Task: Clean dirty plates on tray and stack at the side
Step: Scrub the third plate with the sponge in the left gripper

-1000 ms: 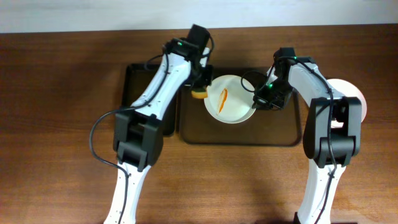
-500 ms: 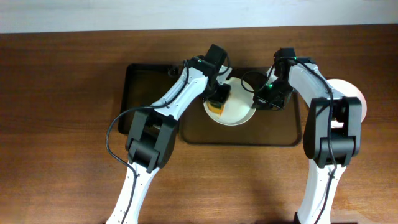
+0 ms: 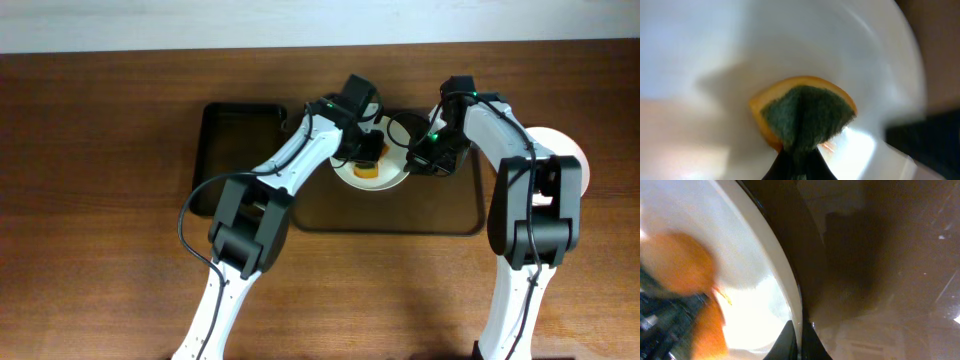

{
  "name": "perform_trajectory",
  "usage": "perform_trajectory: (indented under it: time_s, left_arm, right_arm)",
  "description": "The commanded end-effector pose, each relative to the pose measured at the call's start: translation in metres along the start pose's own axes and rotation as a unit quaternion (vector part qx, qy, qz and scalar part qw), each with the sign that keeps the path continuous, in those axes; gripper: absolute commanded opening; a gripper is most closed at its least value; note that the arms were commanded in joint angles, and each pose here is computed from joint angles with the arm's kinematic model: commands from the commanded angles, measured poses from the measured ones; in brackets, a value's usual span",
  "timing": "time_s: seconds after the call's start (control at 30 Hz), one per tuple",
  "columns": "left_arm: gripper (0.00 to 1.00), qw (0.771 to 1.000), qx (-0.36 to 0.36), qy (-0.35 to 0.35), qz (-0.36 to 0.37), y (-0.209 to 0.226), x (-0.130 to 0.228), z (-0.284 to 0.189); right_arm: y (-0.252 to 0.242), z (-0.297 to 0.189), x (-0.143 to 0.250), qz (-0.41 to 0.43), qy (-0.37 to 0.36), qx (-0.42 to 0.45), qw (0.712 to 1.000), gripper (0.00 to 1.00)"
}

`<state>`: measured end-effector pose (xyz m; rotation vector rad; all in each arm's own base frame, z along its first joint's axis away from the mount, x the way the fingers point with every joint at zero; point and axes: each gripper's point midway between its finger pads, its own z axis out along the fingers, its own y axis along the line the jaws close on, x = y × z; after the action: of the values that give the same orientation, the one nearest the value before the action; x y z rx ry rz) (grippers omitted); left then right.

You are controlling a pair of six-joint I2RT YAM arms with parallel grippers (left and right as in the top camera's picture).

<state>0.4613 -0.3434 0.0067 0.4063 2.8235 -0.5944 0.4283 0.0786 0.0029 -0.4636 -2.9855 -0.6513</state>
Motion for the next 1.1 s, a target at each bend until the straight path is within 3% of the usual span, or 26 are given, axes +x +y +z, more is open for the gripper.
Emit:
perform_trajectory:
  time_s: [0.0,0.07,0.17,0.2,0.23,0.33,0.43,0.63,0.8,0.9,1.07]
  left_arm:
    - [0.00,0.949,-0.299,-0.043,-0.093,0.129,0.012,0.008]
    - [0.00,0.933,-0.337,-0.028,-0.120,0.141,0.027,-0.001]
    - [0.00,0.938,-0.329,0.003,-0.110,0.129,0.039,-0.002]
    - [0.00,0.952,-0.291,0.036,-0.086,0.114,0.047,0.004]
    - [0.00,0.975,-0.192,0.098,-0.061,0.082,0.065,0.017]
    - [0.00,0.981,-0.047,0.174,-0.069,0.032,0.091,0.021]
    - [0.00,0.976,0.093,0.195,-0.019,-0.012,0.095,0.017]
    - [0.00,0.963,0.201,0.181,0.019,-0.046,0.088,0.009]
    - [0.00,0.970,0.205,0.123,0.045,-0.045,0.060,0.015]
    - [0.00,0.982,0.163,0.070,0.064,-0.030,0.035,0.023]
    - [0.00,0.997,0.001,0.014,0.077,0.023,0.010,0.034]
  right_arm:
    - [-0.028,0.025,0.012,0.014,0.029,0.048,0.998,0.04]
    - [-0.028,0.025,0.012,0.014,0.029,0.048,0.998,0.04]
    - [-0.028,0.025,0.012,0.014,0.029,0.048,0.998,0.04]
    - [-0.028,0.025,0.012,0.014,0.029,0.048,0.998,0.04]
    - [-0.028,0.025,0.012,0.014,0.029,0.048,0.998,0.04]
    - [-0.028,0.025,0.013,0.014,0.030,0.048,0.998,0.04]
    - [-0.028,0.025,0.013,0.014,0.030,0.048,0.998,0.04]
    - [-0.028,0.025,0.013,0.014,0.030,0.048,0.998,0.04]
    - [-0.028,0.025,0.013,0.014,0.030,0.048,0.998,0.04]
    - [-0.028,0.025,0.013,0.014,0.031,0.048,0.998,0.04]
    - [-0.028,0.025,0.013,0.013,0.030,0.048,0.998,0.04]
